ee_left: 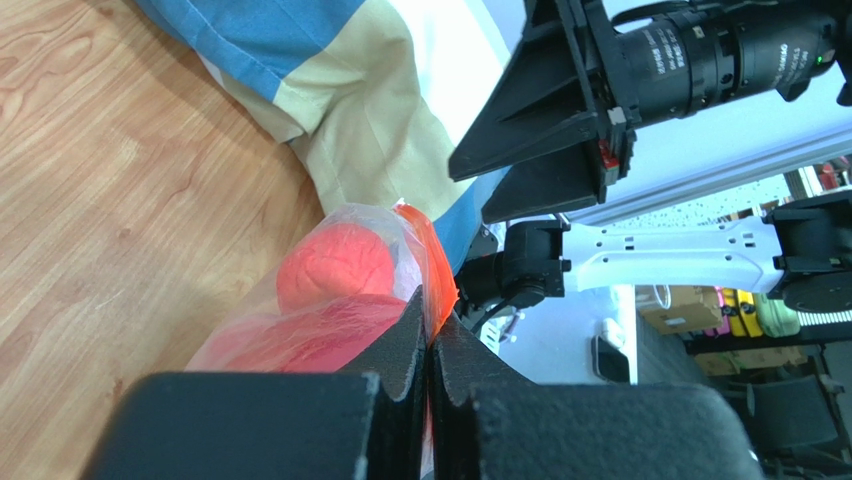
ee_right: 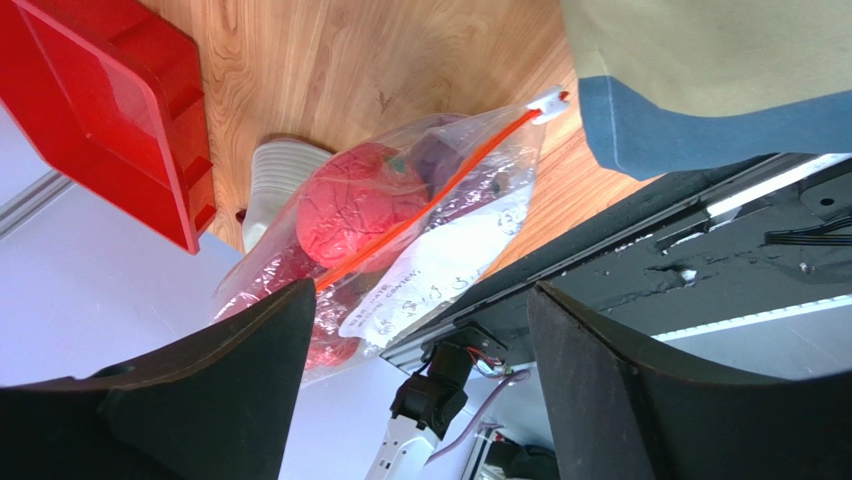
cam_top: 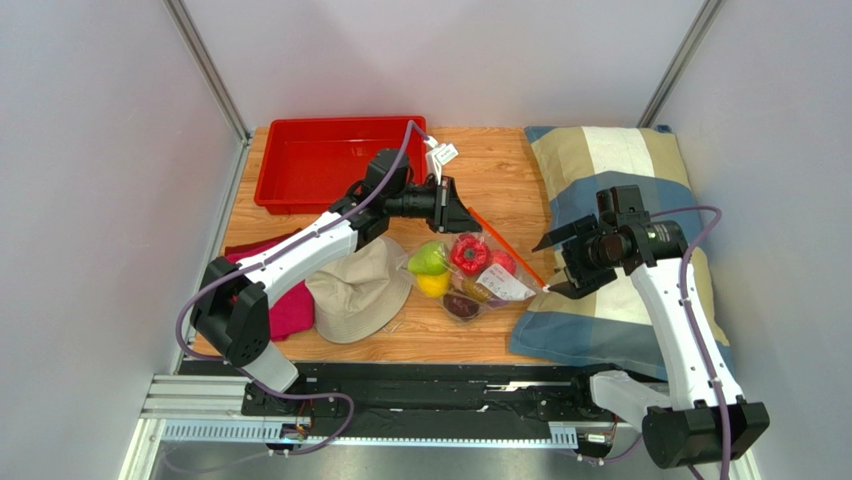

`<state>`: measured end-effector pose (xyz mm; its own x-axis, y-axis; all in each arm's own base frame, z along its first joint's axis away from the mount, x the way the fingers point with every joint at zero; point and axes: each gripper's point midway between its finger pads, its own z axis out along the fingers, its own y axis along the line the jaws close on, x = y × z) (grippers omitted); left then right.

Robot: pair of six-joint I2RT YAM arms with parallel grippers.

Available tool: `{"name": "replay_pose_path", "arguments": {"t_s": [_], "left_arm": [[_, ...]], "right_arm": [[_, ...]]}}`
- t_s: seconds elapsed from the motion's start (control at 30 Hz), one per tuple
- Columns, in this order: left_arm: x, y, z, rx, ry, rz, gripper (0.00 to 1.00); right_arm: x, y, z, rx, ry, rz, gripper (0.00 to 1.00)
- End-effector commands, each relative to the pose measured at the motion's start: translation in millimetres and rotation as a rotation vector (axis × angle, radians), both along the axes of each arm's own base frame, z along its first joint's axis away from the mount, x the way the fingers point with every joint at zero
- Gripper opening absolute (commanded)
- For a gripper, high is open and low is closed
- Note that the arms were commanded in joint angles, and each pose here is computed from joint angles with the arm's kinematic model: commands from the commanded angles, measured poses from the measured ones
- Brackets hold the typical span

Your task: Open the zip-top bag and remove the fake food

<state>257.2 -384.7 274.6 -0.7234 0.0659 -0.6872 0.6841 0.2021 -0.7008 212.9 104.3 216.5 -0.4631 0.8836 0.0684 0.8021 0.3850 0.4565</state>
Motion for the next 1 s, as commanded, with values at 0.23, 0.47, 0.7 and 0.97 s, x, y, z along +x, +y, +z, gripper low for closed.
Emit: {"name": "replay_pose_path", "arguments": {"t_s": [0.23, 0.47, 0.7, 0.97], "left_arm": [[-23.0, -4.9, 43.5, -0.087, -0.127, -0.062, 0.0], [-33.9, 12.7, 37.7, -0.003, -0.187, -0.027, 0.07], [-28.6, 55.0, 61.3, 0.172, -0.419, 0.134, 0.85], [-35.3, 15.0, 45.4, 0.208, -0.42, 0.034, 0.82]], "right_arm": [[8.1, 10.3, -56.8, 0.067, 0.106, 0.033, 0.76], [18.2, -1.2, -44.9, -0.022, 0.048, 0.073, 0.1], [43.8, -9.7, 3.8, -0.155, -0.139, 0.197, 0.0], [63.5, 32.3, 15.2, -0.158, -0.176, 0.404, 0.0]]}}
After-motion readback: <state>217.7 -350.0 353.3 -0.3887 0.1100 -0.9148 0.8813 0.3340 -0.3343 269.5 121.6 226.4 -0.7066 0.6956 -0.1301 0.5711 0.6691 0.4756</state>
